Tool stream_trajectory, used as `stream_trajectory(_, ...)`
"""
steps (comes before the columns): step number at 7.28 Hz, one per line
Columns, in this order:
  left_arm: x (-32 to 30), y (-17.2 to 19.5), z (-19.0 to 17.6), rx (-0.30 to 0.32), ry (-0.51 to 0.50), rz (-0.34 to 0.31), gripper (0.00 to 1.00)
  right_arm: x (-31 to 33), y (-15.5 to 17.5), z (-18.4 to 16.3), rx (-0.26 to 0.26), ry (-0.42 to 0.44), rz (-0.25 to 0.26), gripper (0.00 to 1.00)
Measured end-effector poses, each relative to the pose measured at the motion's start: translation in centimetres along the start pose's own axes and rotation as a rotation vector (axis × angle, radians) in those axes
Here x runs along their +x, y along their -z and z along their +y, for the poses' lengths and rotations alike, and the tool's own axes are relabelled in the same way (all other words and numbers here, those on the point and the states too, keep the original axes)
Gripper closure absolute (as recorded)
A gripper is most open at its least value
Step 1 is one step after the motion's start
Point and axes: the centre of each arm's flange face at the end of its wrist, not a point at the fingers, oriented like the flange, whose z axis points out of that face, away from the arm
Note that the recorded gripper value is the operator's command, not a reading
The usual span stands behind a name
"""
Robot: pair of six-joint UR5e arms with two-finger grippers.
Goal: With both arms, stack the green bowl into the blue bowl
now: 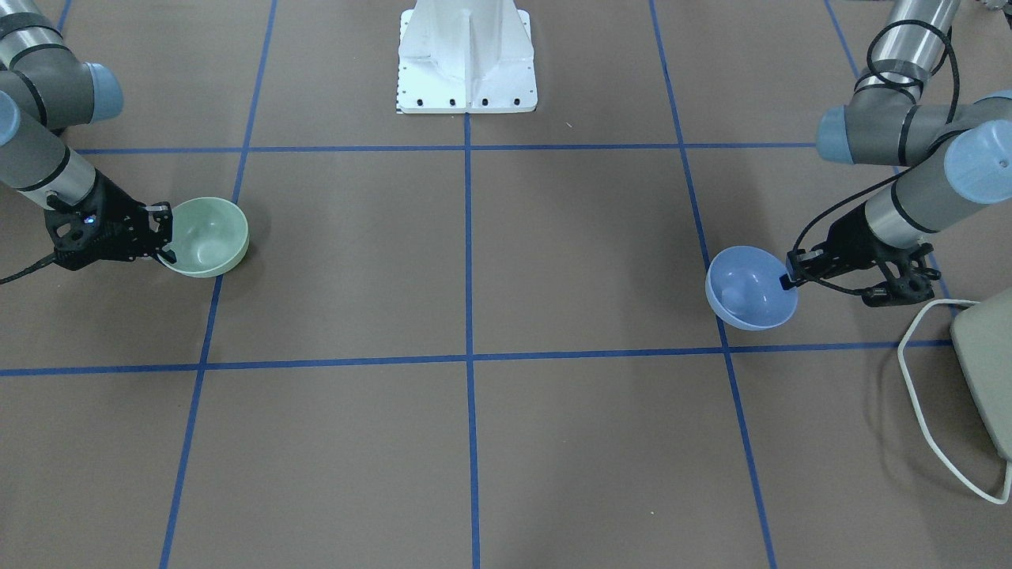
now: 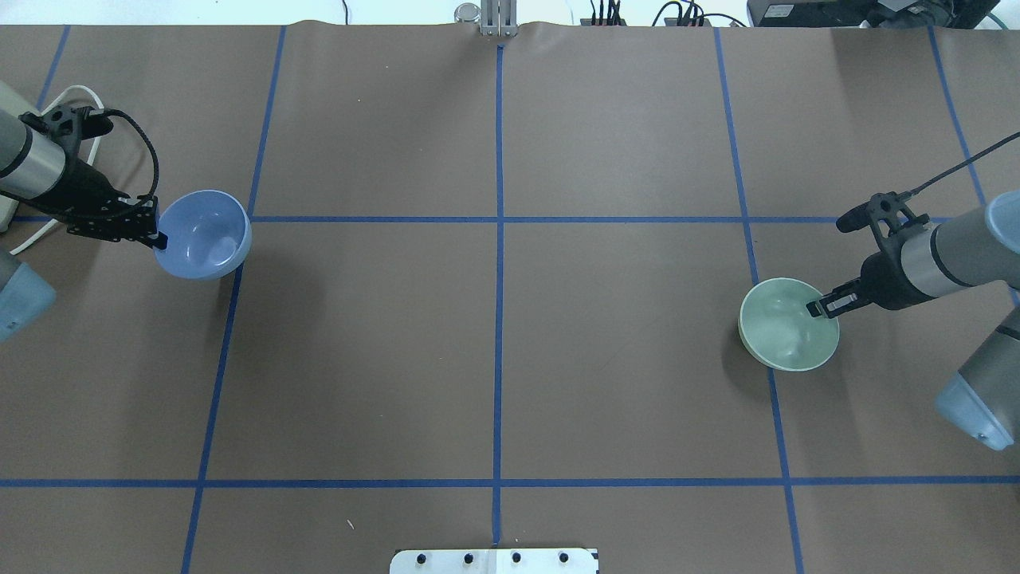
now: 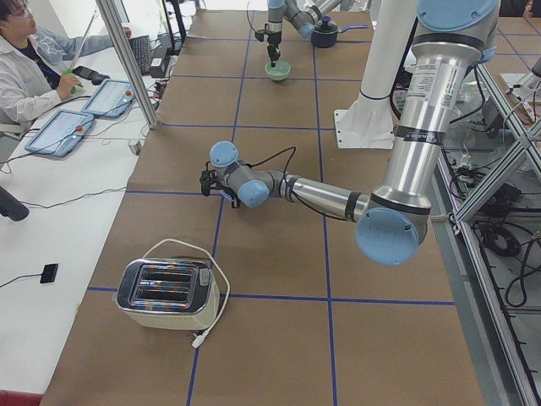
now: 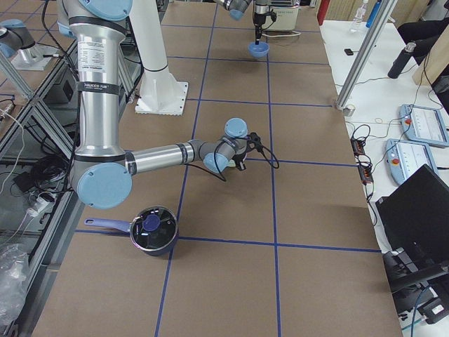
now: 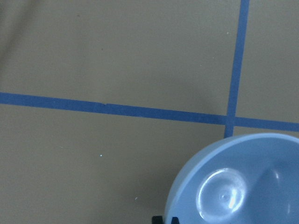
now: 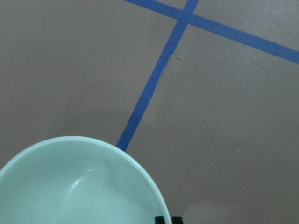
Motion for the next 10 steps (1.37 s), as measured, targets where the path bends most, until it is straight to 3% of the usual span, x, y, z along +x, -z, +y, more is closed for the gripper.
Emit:
stream_trajectory(3,5.1,1.2,-0.8,0.018,0.112,0.047,1.00,0.2,1.5,-1.6,0.002,-0.022,-0.035,0.86)
stream_trajectory(6,15.7,-0.5,0.6,-0.031,0.231,0.096,1.00,-1.2,4.0,-5.9,0.008,-0.059,-0.068,0.86)
stream_trajectory(10,27.5,-3.8,4.0,-0.030,0.269,0.029,1.00,-7.4,7.2,-12.9,0.006,-0.148,-0.068,0.86)
